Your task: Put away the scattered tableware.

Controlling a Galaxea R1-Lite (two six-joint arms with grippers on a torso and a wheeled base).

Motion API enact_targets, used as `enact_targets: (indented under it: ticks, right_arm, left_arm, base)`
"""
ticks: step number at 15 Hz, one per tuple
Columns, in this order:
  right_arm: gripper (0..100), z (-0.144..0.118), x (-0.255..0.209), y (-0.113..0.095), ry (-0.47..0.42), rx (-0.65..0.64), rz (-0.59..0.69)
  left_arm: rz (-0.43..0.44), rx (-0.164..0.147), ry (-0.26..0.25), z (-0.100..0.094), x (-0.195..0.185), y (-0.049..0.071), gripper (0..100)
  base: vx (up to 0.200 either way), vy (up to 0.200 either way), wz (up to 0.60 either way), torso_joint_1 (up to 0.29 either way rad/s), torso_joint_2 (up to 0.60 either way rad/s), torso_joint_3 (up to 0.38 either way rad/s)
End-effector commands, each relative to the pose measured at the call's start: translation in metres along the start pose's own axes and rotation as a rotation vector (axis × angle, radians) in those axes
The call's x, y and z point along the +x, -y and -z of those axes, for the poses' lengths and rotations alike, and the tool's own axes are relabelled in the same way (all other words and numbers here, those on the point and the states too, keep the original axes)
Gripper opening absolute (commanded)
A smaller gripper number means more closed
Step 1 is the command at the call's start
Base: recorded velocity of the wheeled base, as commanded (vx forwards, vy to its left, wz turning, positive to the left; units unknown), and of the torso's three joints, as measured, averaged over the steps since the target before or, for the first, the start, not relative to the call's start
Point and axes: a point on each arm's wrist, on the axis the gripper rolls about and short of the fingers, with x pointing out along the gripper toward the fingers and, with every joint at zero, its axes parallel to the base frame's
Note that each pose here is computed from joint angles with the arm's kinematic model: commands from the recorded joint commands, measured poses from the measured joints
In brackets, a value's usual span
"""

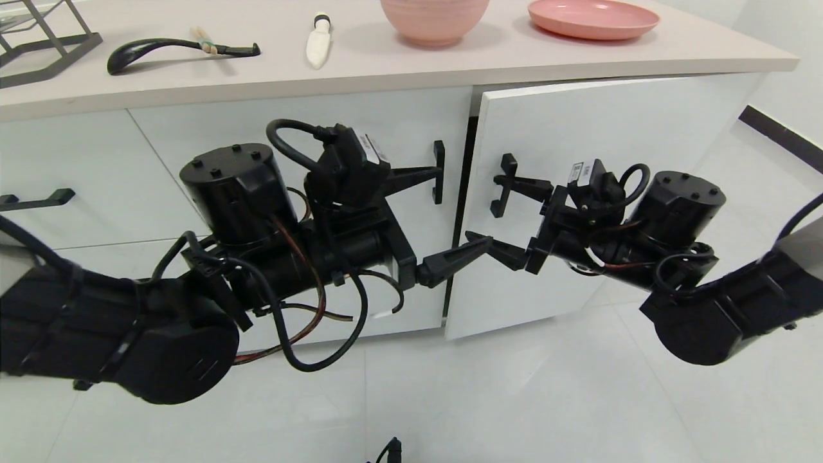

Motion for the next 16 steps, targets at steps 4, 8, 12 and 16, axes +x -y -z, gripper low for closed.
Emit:
enact_targets:
  ticks: [4,8,12,16]
  right_arm:
    - [100,-0.016,-0.023,-0.018,-0.011,0.013,-0.016]
    - [100,-0.015,-0.022,-0.019,-0.011,0.013,-0.017]
    - [100,-0.015,-0.023,-0.018,-0.013,0.014,-0.014]
    - [100,-0.011,-0.026,-0.014,-0.023,0.012,0.002]
  left_arm:
    - [-0.026,0.009,0.055,0.01,0.044,-0.02,100]
    - [-0.058,0.042,0.139,0.003,0.071,-0.035,100]
    - [-0.013,0.032,0.207,-0.004,0.096,-0.021,100]
    - [0.028,0.02,0.223,-0.003,0.104,-0.005,100]
  base:
    - [0.0,0.0,0.0,0.0,0.0,0.0]
    - [0.0,0.0,0.0,0.0,0.0,0.0]
    - [0.0,0.0,0.0,0.0,0.0,0.0]
    - [0.0,0.0,0.0,0.0,0.0,0.0]
